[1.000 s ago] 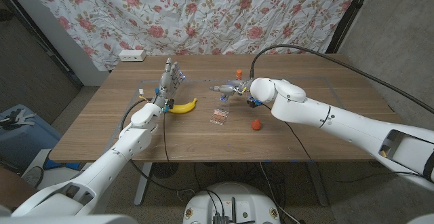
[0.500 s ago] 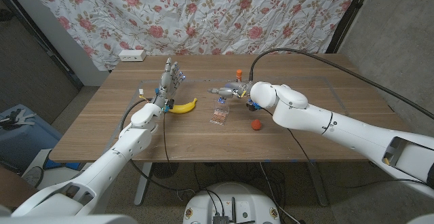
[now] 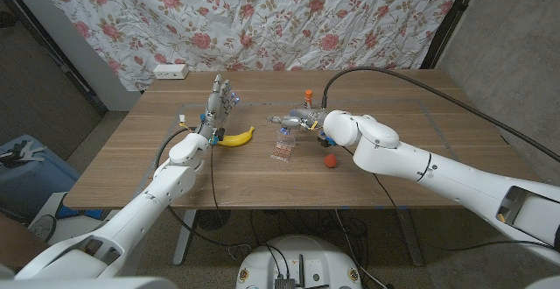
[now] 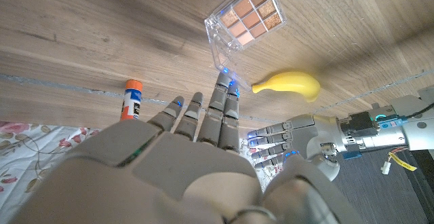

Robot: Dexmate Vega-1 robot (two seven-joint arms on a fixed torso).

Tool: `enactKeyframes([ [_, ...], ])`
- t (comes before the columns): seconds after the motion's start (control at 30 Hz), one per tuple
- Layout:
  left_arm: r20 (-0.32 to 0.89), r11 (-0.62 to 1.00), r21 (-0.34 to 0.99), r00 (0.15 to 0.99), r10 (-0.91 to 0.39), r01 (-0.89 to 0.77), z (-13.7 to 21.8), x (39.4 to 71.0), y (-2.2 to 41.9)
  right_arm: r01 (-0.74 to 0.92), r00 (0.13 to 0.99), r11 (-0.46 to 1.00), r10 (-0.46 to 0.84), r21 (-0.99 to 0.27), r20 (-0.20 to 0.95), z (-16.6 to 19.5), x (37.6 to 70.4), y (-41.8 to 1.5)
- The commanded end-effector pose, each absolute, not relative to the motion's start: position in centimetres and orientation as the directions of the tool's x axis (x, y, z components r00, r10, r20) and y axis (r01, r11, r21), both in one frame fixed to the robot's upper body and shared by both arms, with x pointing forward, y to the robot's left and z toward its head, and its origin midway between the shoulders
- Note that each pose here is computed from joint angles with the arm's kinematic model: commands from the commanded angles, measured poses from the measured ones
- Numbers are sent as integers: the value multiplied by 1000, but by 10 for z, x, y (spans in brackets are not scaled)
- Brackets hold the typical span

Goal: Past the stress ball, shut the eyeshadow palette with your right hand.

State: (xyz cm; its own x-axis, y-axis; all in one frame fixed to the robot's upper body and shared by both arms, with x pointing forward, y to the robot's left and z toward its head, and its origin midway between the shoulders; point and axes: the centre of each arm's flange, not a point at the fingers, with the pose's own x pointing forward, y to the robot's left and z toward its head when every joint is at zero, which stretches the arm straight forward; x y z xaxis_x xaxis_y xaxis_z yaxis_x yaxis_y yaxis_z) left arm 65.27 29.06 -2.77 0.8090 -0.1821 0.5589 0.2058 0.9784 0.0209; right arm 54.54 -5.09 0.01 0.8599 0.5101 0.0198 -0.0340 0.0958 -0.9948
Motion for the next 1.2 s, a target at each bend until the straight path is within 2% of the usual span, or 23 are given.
enactKeyframes([
  [0.03, 559, 979, 20, 809, -180, 204, -28, 653, 291, -4, 851, 112, 523, -994, 56, -7, 540, -51],
  [1.2, 559, 979, 20, 809, -180, 204, -28, 653, 291, 49, 800, 111, 590, -993, 106, -33, 527, -57],
])
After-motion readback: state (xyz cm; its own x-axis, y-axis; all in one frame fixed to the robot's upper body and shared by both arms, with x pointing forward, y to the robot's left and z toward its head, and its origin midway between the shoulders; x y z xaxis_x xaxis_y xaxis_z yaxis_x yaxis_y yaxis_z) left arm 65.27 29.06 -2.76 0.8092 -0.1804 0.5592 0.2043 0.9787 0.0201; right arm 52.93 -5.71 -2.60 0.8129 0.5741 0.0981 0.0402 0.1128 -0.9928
